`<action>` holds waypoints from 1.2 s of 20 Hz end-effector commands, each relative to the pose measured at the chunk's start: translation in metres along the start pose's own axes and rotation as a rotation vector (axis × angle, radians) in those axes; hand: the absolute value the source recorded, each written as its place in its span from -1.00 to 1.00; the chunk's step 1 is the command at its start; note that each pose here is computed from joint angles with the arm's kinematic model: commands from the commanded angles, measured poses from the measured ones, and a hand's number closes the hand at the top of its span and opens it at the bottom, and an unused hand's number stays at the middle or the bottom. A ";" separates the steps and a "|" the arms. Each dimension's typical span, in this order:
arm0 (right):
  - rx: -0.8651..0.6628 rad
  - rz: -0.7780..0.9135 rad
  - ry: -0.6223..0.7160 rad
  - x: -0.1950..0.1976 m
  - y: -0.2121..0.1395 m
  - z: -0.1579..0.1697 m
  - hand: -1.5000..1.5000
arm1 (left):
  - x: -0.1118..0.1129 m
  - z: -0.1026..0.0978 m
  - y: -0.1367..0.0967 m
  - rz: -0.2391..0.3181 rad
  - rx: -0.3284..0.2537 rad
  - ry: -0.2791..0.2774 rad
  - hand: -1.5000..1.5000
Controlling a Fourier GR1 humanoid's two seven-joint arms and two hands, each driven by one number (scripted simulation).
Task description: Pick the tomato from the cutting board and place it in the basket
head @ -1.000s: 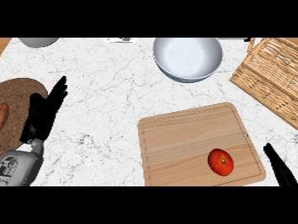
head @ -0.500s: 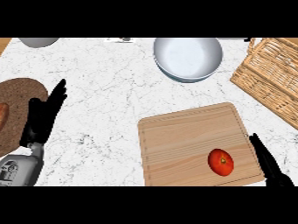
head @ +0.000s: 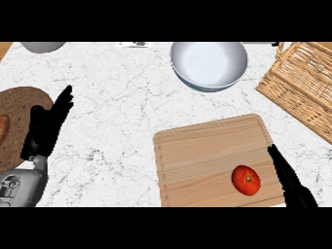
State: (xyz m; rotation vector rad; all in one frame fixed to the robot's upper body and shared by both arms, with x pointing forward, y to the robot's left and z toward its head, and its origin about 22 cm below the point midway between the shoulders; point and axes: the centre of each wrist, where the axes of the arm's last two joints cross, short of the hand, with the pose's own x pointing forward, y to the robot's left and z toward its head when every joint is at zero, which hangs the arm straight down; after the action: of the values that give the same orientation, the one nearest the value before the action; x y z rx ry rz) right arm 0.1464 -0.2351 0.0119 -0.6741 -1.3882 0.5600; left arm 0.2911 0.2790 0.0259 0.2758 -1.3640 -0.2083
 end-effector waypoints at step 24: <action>0.006 0.195 -0.042 -0.019 0.040 -0.024 1.00 | 0.013 0.003 -0.007 0.005 -0.006 0.010 0.00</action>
State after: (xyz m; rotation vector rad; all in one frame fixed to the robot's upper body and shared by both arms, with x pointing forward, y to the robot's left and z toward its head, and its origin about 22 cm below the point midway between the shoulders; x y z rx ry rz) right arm 0.1716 -0.2182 -0.0219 -0.7348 -1.3645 0.6710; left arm 0.2958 0.2751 0.0360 0.2765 -1.3543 -0.2045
